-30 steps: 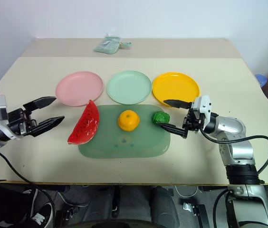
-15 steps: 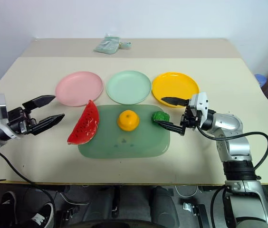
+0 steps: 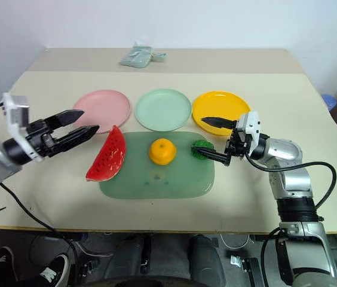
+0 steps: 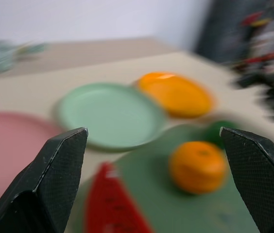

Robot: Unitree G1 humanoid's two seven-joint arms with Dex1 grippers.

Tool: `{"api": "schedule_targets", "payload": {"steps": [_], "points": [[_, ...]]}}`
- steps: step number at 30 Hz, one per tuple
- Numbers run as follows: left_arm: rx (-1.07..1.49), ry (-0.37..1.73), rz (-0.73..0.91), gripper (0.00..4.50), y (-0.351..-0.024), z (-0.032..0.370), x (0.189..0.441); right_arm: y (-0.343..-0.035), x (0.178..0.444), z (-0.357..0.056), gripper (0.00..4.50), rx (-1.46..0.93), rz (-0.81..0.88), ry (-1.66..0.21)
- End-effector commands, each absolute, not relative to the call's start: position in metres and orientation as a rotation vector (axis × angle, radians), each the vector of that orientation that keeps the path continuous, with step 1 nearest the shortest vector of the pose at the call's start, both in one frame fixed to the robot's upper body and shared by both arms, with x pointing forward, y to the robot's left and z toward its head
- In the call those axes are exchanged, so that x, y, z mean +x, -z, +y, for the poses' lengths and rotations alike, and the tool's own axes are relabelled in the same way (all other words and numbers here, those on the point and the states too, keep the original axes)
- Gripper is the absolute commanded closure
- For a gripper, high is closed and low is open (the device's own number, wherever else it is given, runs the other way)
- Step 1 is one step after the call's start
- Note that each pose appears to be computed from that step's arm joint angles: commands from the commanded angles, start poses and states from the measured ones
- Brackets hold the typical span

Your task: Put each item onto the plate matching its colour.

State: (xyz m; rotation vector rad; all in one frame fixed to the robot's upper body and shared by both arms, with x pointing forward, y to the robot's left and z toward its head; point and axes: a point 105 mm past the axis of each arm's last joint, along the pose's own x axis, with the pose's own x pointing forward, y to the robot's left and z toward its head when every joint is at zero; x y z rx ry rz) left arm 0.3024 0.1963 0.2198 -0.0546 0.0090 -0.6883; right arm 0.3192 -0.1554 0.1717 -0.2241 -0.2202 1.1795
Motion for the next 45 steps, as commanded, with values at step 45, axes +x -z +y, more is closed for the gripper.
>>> {"api": "schedule_targets", "payload": {"steps": [45], "points": [[0.042, 0.331, 0.362, 1.70, -0.167, 0.165, 0.305, -0.174, 0.320, -0.161, 0.00, -0.267, -0.230, -1.149]]}}
